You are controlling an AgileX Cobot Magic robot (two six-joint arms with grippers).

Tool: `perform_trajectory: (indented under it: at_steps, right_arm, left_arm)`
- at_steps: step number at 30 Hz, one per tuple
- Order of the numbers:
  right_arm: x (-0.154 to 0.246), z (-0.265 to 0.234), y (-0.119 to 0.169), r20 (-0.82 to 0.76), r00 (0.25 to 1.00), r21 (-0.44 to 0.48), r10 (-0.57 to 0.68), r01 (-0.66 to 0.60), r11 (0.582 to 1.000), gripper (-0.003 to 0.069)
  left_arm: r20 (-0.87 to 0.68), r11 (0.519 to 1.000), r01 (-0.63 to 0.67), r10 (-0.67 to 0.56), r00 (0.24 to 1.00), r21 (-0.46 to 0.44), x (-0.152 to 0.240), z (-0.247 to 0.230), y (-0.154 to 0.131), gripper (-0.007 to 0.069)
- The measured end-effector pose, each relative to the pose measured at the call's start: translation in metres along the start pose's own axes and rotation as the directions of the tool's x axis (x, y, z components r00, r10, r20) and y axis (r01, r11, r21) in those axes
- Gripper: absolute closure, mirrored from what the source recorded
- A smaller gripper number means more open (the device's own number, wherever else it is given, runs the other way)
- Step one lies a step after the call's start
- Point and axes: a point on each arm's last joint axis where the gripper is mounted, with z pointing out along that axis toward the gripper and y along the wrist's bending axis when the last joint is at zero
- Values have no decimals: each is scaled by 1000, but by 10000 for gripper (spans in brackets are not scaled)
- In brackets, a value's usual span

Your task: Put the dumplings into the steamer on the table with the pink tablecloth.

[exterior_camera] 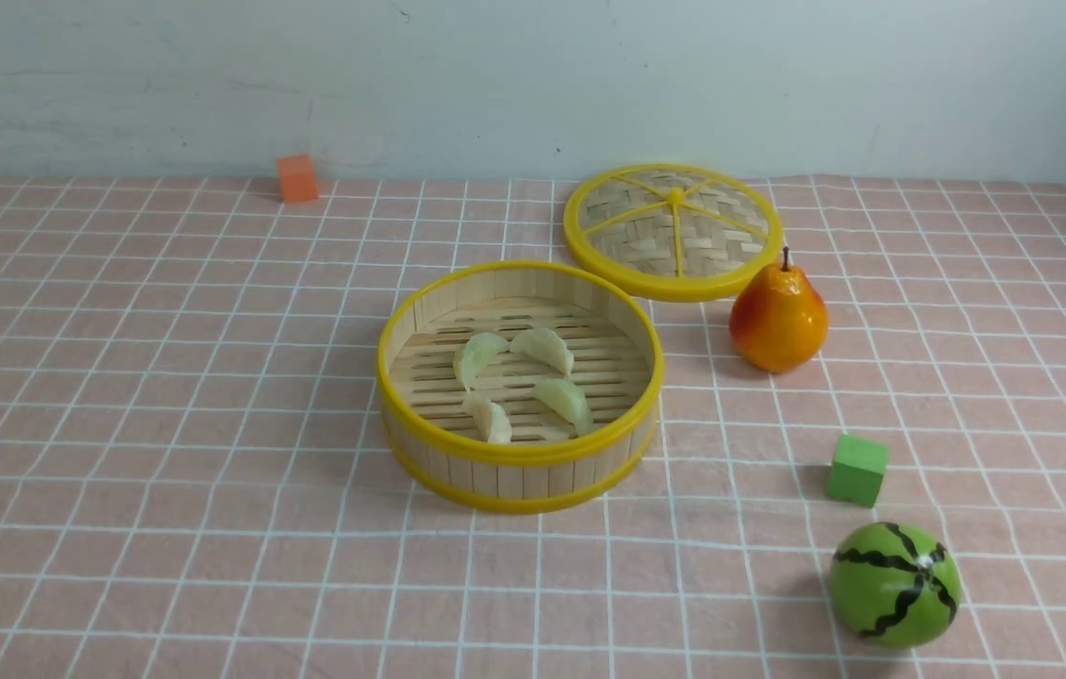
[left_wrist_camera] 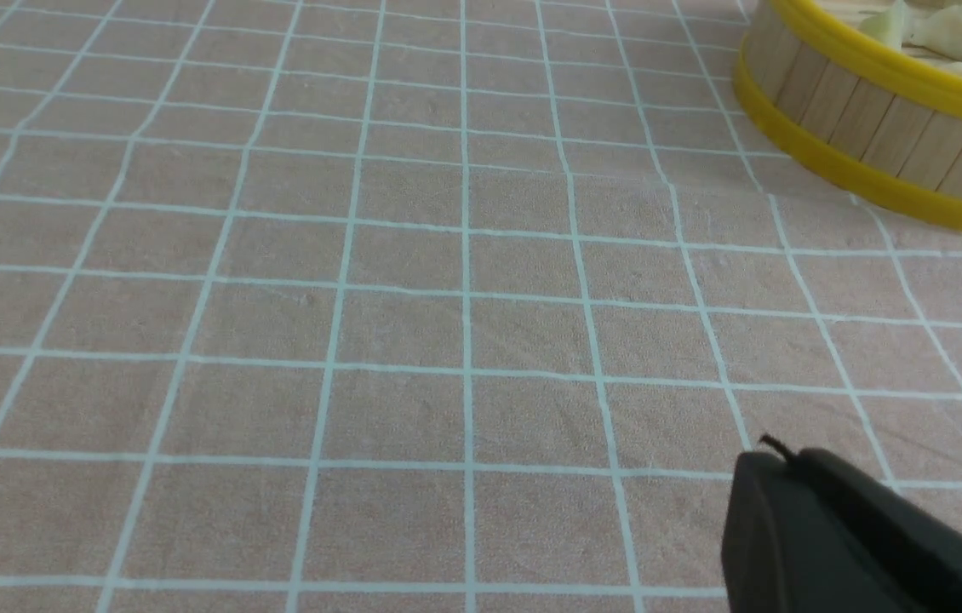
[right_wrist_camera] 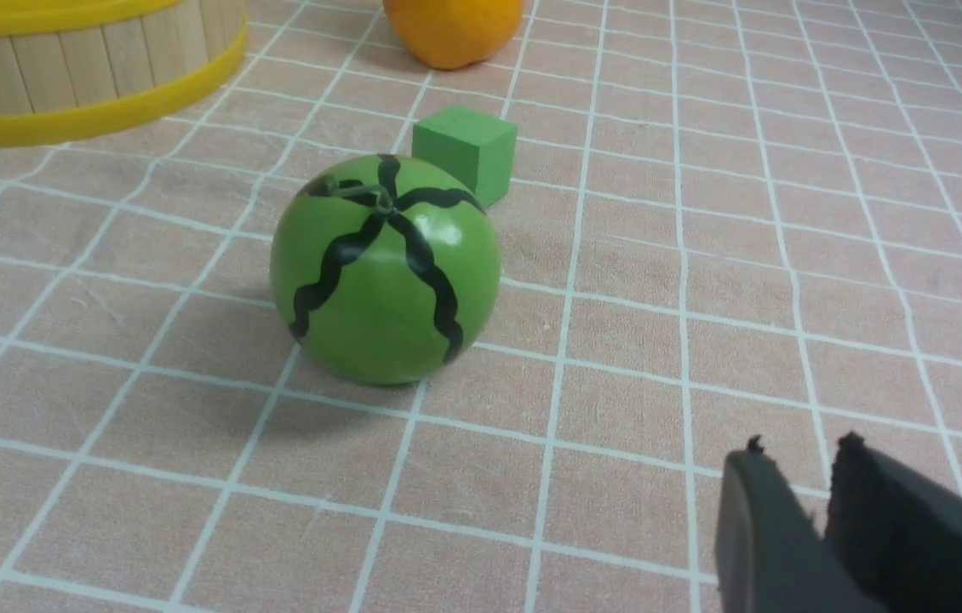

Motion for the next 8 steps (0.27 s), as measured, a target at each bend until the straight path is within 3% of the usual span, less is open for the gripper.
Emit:
perform_trajectory:
  at_steps: [8]
  right_arm:
    - [0, 0, 0, 0, 1000, 0, 0, 0, 1000, 511]
  left_arm:
    - [0, 1000, 0, 0, 1000, 0, 0, 0, 0, 639]
